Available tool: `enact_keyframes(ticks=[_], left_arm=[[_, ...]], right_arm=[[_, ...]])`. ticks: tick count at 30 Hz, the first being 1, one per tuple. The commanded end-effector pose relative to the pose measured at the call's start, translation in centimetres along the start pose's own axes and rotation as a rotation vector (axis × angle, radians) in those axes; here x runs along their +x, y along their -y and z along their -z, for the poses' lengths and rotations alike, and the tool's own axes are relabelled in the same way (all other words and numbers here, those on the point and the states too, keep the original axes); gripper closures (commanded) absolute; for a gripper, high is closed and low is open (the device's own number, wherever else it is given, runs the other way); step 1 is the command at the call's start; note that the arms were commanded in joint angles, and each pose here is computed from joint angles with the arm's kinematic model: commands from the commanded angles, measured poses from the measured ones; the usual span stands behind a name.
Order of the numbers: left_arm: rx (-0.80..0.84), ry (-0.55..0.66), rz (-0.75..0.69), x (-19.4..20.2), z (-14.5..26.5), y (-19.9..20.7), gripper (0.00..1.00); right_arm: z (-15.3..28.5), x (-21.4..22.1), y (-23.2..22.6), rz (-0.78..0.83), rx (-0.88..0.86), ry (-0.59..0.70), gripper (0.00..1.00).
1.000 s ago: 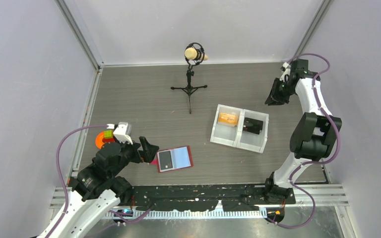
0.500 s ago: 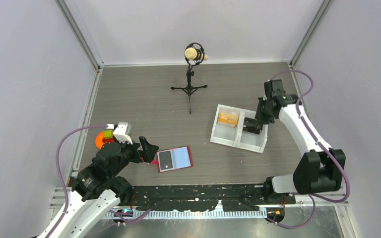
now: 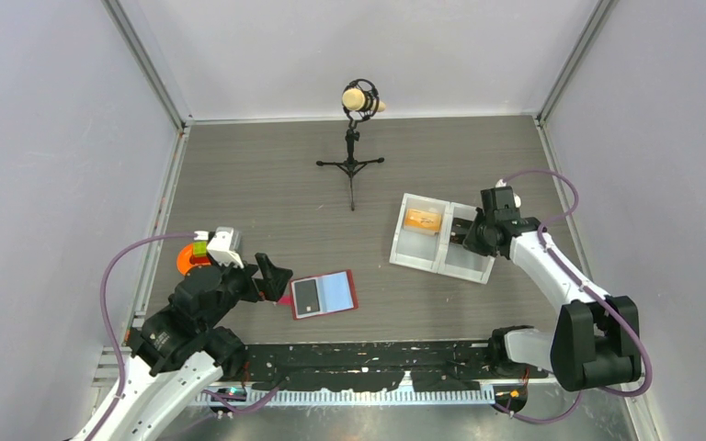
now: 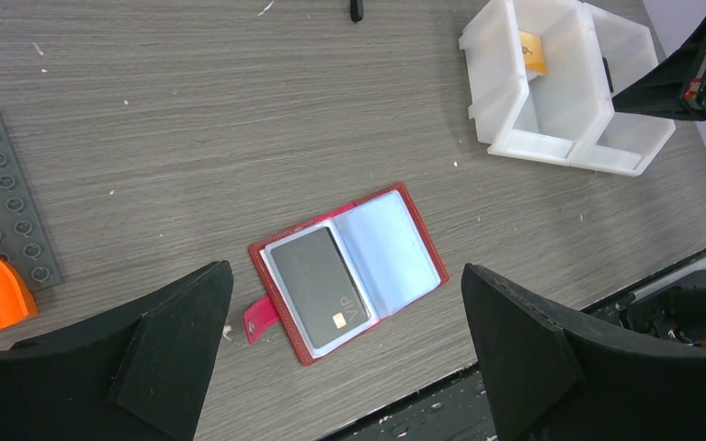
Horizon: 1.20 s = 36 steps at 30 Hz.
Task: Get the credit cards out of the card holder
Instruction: Remove the credit card from the card holder.
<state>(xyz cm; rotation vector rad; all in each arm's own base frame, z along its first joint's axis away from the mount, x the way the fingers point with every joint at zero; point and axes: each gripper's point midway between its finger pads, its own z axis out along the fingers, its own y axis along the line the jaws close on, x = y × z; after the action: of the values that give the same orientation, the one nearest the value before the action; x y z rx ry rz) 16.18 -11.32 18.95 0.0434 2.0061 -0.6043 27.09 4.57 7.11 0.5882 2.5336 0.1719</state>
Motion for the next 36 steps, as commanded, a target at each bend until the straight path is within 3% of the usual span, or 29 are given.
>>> enact_keyframes(ticks=[1, 15, 36], left_arm=[[-0.006, 0.047, -0.005, -1.0, 0.2, -0.1, 0.00], [-0.018, 0.042, -0.005, -1.0, 0.2, -0.3, 0.00], [-0.042, 0.051, -0.009, -1.1, 0.5, -0.7, 0.00]], right_arm=[[-1.2, -2.0, -1.7, -0.050, -0.061, 0.093, 0.95], [-3.7, -0.1, -0.7, -0.087, -0.028, 0.080, 0.95], [-4.0, -4.5, -0.5, -0.051, 0.044, 0.222, 0.95]])
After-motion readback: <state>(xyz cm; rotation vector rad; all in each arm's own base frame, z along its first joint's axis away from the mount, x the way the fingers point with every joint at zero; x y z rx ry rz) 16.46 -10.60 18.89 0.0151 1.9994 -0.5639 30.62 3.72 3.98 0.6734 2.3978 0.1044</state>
